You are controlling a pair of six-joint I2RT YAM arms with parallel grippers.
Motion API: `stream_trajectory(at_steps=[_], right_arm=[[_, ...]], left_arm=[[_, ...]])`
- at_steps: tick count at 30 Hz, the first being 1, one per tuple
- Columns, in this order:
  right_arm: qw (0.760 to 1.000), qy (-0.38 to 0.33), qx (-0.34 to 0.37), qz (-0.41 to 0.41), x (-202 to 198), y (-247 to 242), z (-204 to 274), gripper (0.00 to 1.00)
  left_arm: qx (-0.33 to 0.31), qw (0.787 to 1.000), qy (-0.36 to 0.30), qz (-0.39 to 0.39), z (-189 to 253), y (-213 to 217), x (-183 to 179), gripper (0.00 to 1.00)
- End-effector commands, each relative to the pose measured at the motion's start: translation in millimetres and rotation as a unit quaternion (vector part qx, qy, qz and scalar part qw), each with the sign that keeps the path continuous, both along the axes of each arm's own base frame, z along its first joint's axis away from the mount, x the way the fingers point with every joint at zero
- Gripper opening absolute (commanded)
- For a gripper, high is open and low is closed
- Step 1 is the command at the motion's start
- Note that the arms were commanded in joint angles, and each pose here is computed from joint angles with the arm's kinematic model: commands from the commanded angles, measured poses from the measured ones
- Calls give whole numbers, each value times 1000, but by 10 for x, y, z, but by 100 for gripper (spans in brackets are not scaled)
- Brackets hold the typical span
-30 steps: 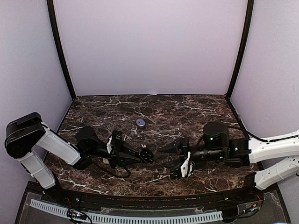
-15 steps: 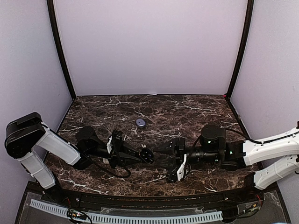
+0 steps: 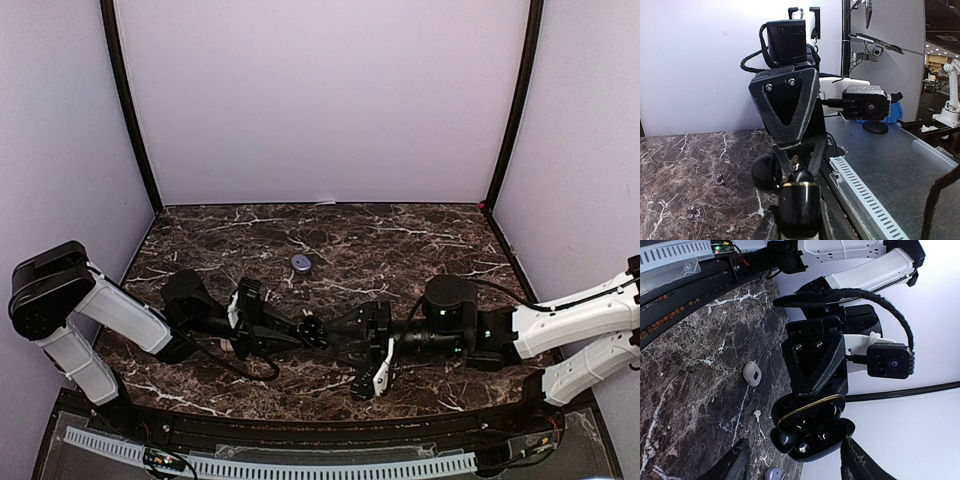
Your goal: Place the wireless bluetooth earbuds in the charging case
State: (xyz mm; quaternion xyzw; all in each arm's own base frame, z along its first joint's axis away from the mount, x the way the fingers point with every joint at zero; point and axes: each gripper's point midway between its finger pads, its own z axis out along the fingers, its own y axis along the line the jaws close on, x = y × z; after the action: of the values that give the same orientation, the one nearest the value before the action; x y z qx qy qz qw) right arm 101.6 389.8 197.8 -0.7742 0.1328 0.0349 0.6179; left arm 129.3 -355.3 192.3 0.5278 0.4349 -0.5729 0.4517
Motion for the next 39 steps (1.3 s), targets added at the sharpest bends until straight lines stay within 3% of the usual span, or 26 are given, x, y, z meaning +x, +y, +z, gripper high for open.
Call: stream_trajectory(at_steps=[1, 39], right_arm=[[1000, -12, 22, 0, -11, 44, 81, 61], [995, 37, 93, 13, -59, 195, 458, 56]], left_arm=[[-20, 1000, -17, -6, 165, 1, -34, 0], [-20, 999, -24, -9, 149, -1, -43, 0]])
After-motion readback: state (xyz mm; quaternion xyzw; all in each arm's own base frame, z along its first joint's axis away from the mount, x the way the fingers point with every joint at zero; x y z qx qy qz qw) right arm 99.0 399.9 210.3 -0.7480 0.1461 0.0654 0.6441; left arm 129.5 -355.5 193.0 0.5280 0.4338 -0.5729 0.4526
